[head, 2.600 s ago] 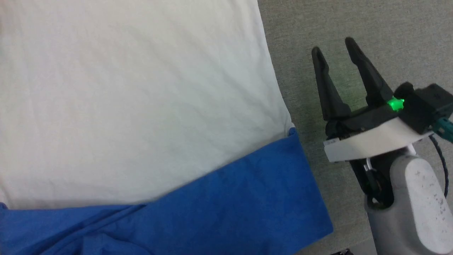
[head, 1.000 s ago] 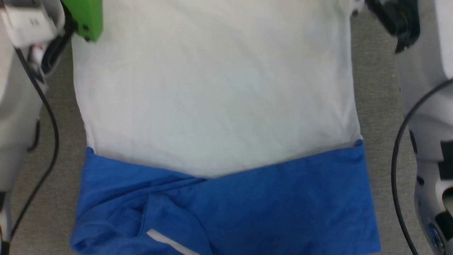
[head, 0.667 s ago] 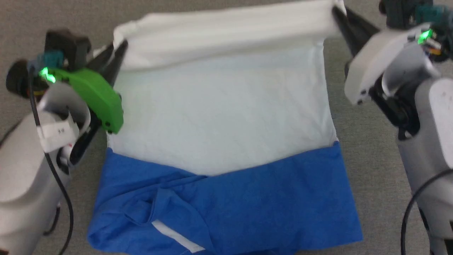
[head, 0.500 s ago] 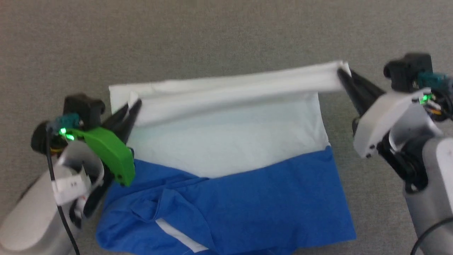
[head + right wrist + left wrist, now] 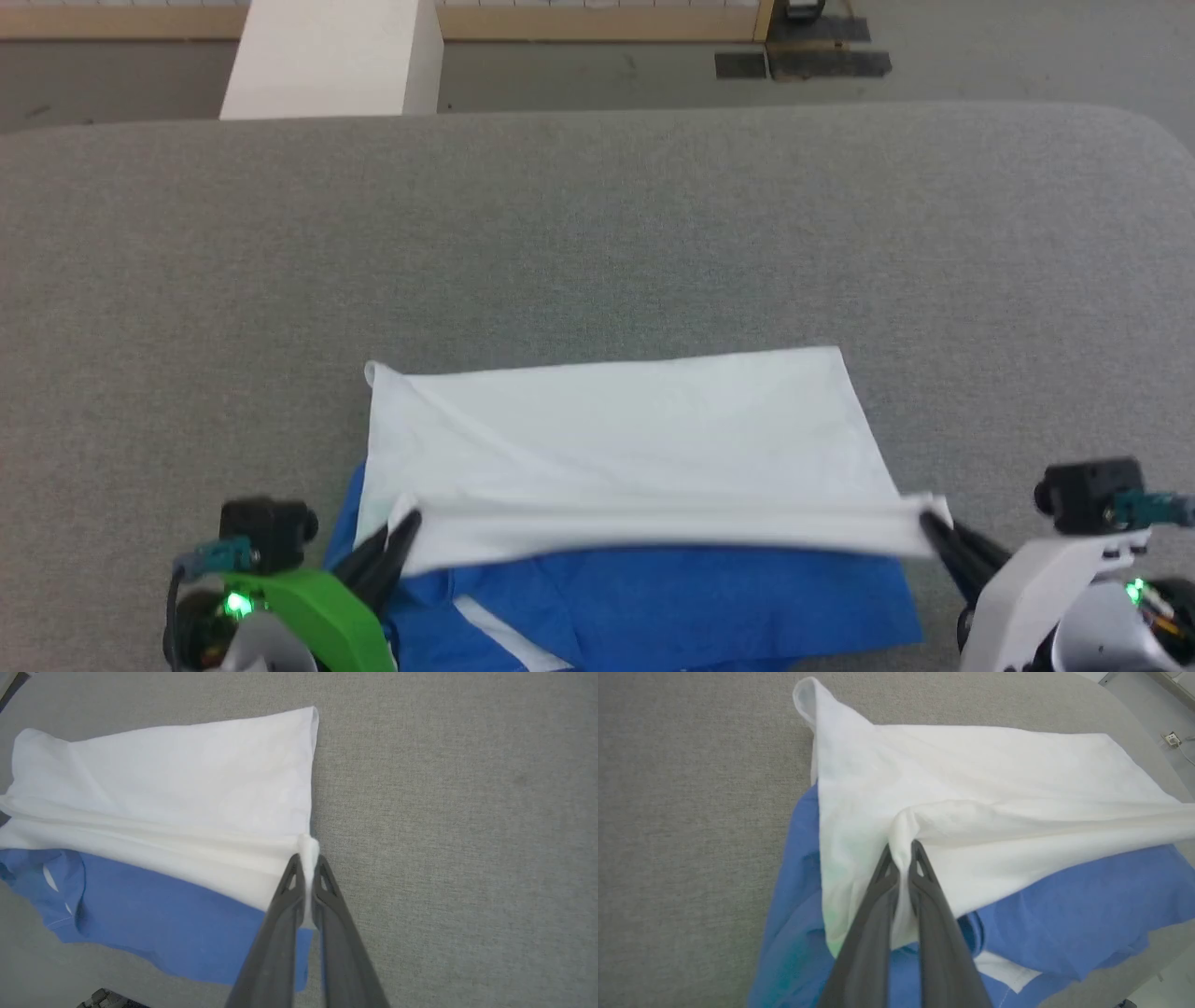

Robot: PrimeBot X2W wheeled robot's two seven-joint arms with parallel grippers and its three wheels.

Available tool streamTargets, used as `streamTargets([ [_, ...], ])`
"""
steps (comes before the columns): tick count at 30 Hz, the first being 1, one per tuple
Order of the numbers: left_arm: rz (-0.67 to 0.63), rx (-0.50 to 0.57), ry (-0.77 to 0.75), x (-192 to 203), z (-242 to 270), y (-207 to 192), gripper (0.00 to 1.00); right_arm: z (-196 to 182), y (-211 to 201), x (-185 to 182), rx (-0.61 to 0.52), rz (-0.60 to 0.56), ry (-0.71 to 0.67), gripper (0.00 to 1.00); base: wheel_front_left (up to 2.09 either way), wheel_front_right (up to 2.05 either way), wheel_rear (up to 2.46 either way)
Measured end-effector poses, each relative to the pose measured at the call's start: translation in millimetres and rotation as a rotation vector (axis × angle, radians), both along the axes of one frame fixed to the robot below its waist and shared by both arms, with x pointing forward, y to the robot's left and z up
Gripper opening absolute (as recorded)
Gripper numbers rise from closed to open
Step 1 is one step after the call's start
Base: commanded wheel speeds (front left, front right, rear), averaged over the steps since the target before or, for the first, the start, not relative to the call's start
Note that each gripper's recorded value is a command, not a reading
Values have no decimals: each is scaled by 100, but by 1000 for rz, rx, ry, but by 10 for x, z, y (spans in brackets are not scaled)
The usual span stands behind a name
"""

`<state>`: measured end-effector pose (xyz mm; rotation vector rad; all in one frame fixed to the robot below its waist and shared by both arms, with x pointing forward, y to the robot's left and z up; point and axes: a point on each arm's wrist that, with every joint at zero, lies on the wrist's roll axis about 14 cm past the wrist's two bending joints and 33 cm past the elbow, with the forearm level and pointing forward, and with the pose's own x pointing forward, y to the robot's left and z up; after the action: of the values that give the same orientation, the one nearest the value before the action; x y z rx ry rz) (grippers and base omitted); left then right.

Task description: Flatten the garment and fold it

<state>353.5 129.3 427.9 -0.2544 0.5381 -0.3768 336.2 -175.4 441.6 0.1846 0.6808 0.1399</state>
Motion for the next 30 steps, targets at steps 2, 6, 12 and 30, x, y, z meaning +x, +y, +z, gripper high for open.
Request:
streamTargets([
  [2, 18, -10, 24, -106, -41, 19, 0, -61, 2, -122, -5, -7, 35, 0, 0, 0, 0],
  [6, 36, -6, 73, -287, -155, 55, 0, -185, 29, -319, 10, -18, 100, 0, 0, 0, 0],
  [12, 49, 0, 124, -461, -289, 89, 0, -432, 88, -542, 22, -10, 209, 0, 0, 0, 0],
  [30, 149, -13, -104, -375, 64, 234, 100, -300, -12, -554, 27, -59, 74, 100, 0, 0, 0],
])
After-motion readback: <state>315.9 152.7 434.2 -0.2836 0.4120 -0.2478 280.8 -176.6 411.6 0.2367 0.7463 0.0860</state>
